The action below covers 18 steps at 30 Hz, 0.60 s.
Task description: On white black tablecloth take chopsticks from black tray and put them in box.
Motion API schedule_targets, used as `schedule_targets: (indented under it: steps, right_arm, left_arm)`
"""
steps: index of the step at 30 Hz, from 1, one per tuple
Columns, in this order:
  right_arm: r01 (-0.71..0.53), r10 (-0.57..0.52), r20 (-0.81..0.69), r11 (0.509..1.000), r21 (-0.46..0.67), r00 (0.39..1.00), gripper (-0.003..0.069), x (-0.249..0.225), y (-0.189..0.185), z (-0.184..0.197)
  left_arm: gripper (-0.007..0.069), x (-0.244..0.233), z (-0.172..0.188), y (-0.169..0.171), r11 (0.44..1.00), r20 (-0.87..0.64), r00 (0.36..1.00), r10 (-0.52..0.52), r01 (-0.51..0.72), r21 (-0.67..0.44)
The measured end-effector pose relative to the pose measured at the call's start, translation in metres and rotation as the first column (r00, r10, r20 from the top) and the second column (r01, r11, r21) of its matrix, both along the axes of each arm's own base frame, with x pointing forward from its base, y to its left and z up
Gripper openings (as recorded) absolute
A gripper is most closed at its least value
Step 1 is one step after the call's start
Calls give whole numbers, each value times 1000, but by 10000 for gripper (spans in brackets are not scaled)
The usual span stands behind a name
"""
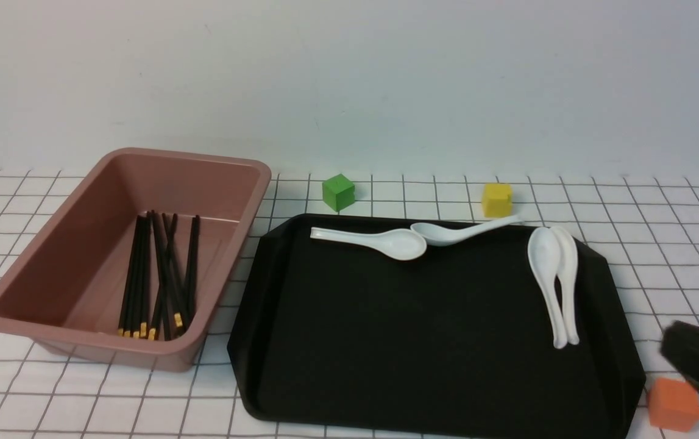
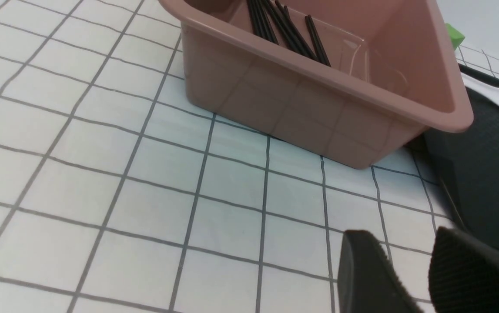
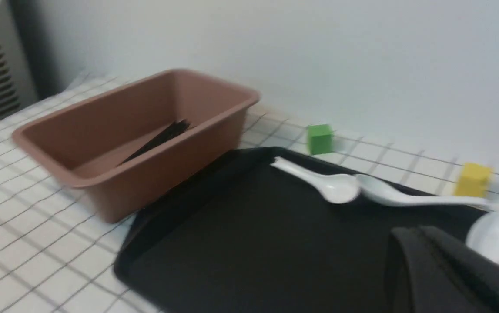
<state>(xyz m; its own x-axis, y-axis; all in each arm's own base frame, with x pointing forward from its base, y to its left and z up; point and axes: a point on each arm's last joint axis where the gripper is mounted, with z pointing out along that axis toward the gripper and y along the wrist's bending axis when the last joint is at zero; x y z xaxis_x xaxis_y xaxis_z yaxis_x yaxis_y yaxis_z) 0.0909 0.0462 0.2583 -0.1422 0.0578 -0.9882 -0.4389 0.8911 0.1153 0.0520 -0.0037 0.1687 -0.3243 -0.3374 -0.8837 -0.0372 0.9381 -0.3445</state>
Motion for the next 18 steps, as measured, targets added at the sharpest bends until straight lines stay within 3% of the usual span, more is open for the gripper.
schedule_targets:
  steps: [6,9,18]
  right_arm:
    - [238,-237,13,971,-23,971,21,-24,-31,-58]
    - [321,-321,-6,947,-33,947,23,-31,-37,-69]
    - [407,-419,-150,907,-104,896,34,-38,-45,-84]
  left_arm:
    - [238,0,0,0,1000,0,1000,0,0,0]
    - [238,0,0,0,1000,0,1000,0,0,0]
    - [238,0,0,0,1000,0,1000,0,0,0]
